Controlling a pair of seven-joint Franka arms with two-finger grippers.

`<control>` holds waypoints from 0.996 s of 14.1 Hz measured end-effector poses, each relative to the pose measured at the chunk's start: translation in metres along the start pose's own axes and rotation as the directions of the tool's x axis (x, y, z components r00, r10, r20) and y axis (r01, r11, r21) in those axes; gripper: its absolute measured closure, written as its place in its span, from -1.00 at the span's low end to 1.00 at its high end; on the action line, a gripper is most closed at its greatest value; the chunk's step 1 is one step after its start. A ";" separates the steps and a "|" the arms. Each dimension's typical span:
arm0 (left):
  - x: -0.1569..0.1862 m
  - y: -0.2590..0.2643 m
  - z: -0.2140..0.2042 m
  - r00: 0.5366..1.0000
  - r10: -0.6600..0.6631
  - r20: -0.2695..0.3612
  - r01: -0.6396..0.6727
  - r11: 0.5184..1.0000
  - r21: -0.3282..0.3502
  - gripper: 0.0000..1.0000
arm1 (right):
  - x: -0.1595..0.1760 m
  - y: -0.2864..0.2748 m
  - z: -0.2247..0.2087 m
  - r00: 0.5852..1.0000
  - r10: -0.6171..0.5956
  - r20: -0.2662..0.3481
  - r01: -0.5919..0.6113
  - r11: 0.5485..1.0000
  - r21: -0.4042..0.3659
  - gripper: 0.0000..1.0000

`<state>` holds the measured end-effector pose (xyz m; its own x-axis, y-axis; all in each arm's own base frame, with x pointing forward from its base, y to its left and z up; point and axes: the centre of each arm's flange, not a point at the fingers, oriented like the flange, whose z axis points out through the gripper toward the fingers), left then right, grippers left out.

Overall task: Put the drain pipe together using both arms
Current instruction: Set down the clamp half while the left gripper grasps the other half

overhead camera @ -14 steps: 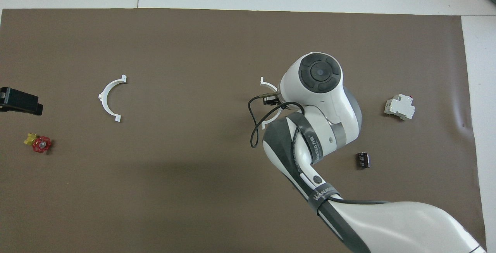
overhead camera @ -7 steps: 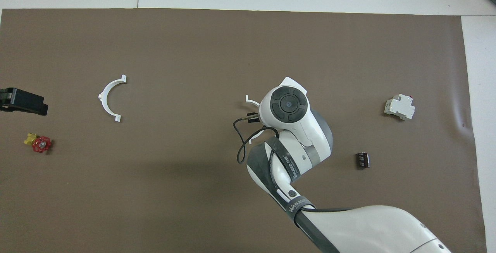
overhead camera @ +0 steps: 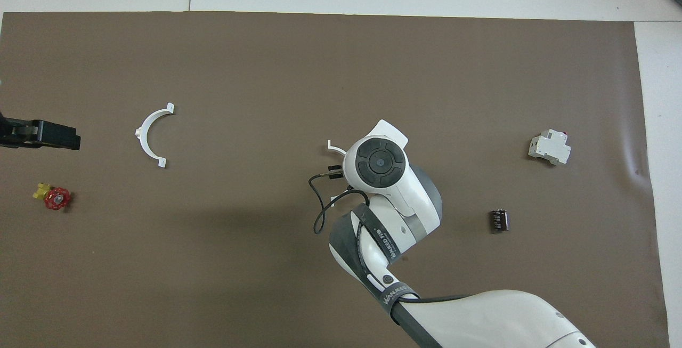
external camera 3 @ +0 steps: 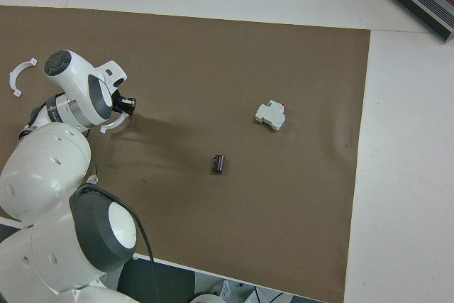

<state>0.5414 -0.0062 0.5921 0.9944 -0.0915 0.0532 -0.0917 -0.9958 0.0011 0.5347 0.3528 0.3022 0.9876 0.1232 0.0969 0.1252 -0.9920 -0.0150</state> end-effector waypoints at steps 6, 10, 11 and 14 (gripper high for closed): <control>0.010 -0.004 0.085 0.999 -0.006 -0.054 0.006 1.000 0.006 -0.96 | -0.004 0.003 0.009 1.000 -0.004 -0.005 0.004 1.000 -0.004 0.57; 0.030 -0.012 0.143 0.998 -0.014 -0.061 0.015 1.000 0.014 -0.89 | -0.004 0.004 0.009 1.000 -0.002 -0.005 0.002 1.000 -0.004 0.20; 0.035 -0.016 0.156 0.997 -0.019 -0.070 0.020 1.000 0.017 -0.89 | -0.003 0.003 0.006 1.000 0.003 -0.010 -0.003 1.000 -0.002 -0.05; 0.043 -0.024 0.200 0.997 -0.020 -0.076 0.022 0.999 0.023 -0.82 | 0.008 0.005 -0.025 0.997 0.050 -0.058 -0.049 0.999 0.023 -0.74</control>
<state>0.5964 0.0126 0.3951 0.9891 -0.0707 0.1291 -0.0685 -0.9974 -0.0211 0.5408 0.3484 0.3277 0.9855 0.0718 0.1540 0.0792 -0.9959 -0.0426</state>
